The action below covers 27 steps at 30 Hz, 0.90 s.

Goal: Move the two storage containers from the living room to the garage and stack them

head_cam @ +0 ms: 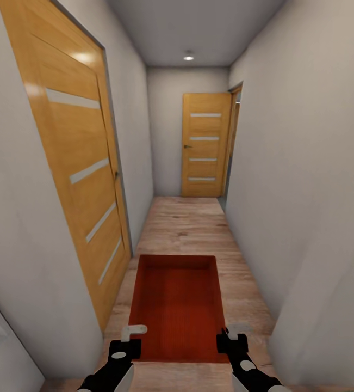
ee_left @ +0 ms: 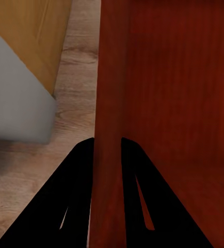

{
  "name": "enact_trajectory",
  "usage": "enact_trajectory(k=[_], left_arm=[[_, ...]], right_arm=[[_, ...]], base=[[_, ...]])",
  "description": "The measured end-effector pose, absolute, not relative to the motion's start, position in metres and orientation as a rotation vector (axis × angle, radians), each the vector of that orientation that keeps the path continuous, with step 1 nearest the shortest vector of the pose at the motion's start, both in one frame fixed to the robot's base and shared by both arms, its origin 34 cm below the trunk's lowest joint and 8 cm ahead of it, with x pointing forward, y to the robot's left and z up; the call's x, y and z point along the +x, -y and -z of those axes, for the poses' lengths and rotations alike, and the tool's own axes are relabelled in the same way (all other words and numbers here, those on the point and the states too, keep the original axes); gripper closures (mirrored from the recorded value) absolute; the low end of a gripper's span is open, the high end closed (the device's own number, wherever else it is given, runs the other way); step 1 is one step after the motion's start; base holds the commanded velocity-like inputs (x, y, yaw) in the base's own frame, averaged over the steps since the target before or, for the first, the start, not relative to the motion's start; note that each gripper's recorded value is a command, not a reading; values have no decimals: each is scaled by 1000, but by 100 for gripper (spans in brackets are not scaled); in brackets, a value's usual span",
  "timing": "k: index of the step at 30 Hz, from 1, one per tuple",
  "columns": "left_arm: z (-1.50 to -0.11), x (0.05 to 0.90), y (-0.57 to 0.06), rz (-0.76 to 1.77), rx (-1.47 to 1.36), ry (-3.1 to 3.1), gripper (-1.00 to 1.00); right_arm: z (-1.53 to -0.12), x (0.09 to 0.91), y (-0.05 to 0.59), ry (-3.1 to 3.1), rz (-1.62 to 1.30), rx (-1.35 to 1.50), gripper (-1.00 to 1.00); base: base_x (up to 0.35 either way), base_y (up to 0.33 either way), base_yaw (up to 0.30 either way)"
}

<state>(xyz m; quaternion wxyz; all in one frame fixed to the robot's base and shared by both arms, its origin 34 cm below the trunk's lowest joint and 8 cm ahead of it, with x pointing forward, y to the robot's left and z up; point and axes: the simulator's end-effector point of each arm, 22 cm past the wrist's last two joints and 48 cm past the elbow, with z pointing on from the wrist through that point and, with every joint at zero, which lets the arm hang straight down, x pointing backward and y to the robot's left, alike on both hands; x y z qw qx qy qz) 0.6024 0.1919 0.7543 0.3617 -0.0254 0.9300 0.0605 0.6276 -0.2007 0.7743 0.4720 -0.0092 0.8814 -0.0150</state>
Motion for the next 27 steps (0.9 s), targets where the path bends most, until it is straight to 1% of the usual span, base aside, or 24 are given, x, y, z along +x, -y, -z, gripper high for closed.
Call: enact_trajectory(k=[27], left_arm=[[-755,603,-192,-156,-65,-2393,100]], right_arm=[[-775,628,201,-2156,37,-22,100]], base=[[322,2,0]])
